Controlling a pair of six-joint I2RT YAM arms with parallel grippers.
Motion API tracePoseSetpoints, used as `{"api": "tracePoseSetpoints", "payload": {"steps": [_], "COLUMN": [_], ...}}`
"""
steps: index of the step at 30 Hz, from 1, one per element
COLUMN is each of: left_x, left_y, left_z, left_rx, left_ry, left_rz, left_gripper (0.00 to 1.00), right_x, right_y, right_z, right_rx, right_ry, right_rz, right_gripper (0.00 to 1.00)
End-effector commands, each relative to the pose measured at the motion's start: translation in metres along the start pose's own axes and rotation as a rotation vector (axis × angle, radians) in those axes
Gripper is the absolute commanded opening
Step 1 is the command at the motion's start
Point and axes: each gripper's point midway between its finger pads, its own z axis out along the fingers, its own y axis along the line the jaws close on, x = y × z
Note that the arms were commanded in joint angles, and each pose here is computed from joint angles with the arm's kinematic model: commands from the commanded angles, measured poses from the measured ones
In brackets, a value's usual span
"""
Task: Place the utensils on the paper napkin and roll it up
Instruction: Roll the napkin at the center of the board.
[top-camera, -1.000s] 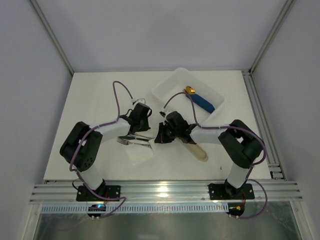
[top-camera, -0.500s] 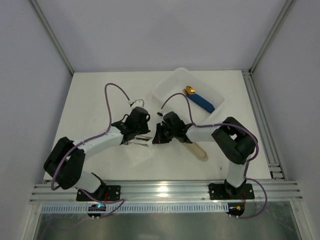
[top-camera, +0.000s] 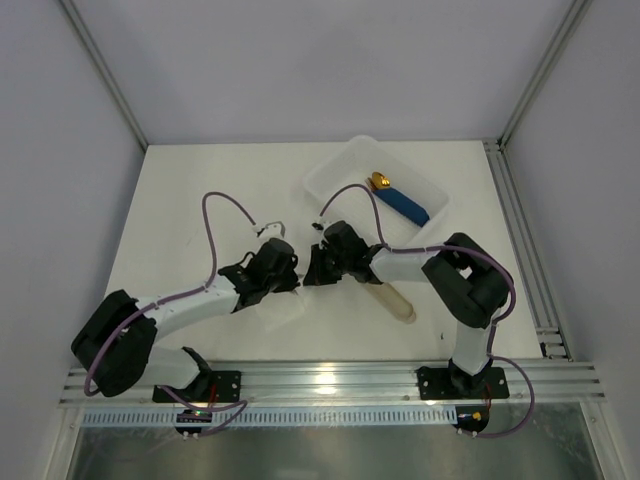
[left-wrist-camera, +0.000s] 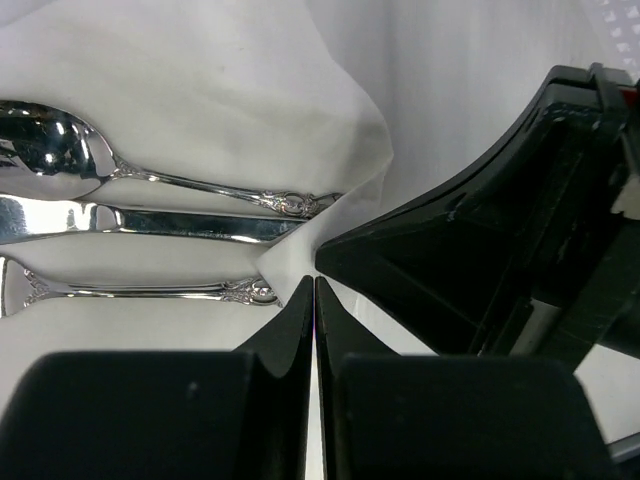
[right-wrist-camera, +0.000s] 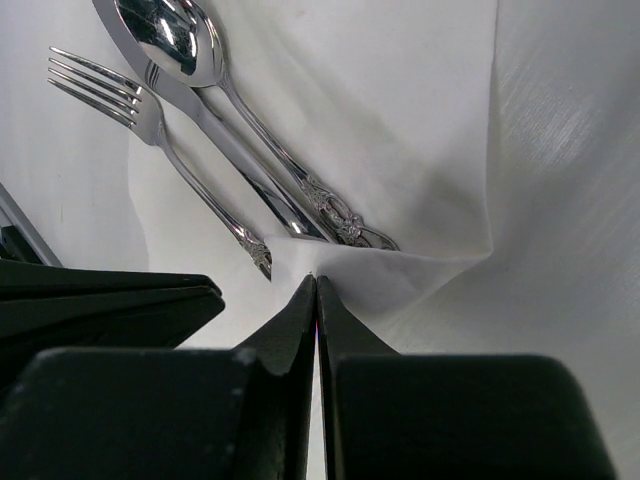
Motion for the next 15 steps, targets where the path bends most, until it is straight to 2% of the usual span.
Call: {"api": "tracePoseSetpoints", "payload": {"steps": [1,15], "left_x": [-0.003,0.016], "left_y": [-0.011,0.002], "left_z": [0.007,0.029], "left_rx": [0.030,-0.042], "left_ry": [-0.028,0.009], "left_rz": [-0.039,-0.043], "left_gripper": [0.00,0.00], "right_x": [-0.019,-0.020], "right_y": [0.009,0.011], "right_z": [0.002,0.007], "right_rx": [-0.006,-0.008], "right_ry": [-0.046,-0.018], "right_rz": [-0.035,-0.042], "right_gripper": [0.04,0.04]}}
